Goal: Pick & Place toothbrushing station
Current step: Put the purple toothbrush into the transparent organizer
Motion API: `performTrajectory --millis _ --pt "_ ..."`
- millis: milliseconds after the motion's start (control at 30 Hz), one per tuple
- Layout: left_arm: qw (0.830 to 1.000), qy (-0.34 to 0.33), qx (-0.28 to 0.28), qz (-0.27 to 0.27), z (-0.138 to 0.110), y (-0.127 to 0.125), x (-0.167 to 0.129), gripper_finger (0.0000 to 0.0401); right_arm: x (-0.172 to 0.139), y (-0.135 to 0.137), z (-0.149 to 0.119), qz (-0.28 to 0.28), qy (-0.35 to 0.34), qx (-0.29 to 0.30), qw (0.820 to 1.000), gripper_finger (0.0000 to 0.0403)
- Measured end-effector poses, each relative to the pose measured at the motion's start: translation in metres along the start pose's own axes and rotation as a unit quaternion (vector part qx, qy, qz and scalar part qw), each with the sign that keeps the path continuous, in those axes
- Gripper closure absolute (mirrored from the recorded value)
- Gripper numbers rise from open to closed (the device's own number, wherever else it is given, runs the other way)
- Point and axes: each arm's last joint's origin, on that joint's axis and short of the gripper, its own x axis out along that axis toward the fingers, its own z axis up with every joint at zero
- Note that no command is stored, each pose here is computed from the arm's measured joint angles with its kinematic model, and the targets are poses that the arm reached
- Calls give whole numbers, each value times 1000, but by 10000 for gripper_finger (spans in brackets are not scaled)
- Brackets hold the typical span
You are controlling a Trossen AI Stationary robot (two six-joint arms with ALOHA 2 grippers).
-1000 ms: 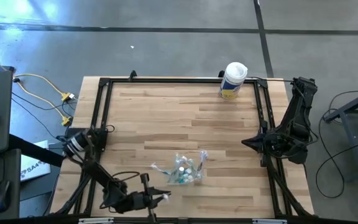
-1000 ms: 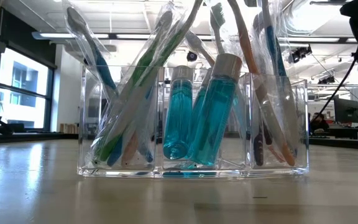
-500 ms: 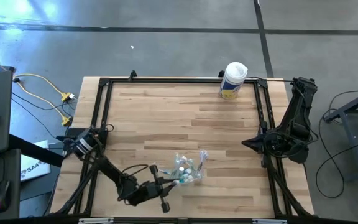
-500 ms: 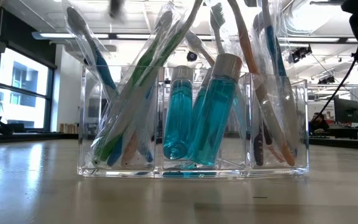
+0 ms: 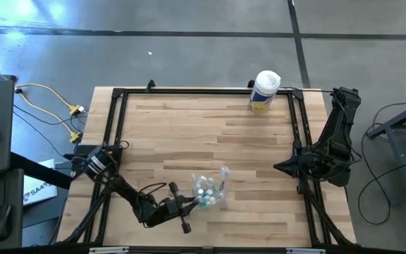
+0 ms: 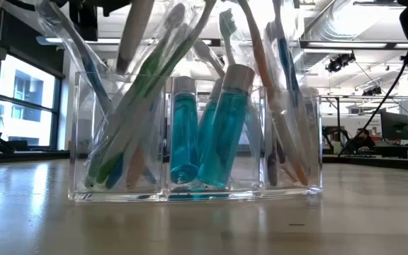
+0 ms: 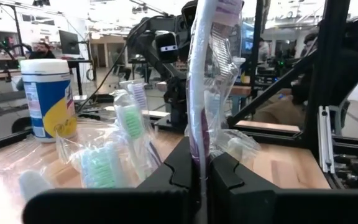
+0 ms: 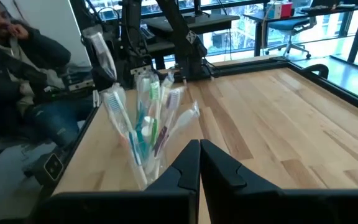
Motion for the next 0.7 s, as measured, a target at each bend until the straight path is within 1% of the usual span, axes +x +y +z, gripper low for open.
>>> performTrajectory --millis 200,433,700 --pt "1000 12 19 -1 -5 1 4 394 0 2 2 1 -5 1 1000 400" --pt "1000 24 15 5 -9 1 4 376 0 4 5 8 -14 -3 1000 400" --pt "999 44 6 3 -17 0 3 384 0 5 6 17 -11 -7 1000 400"
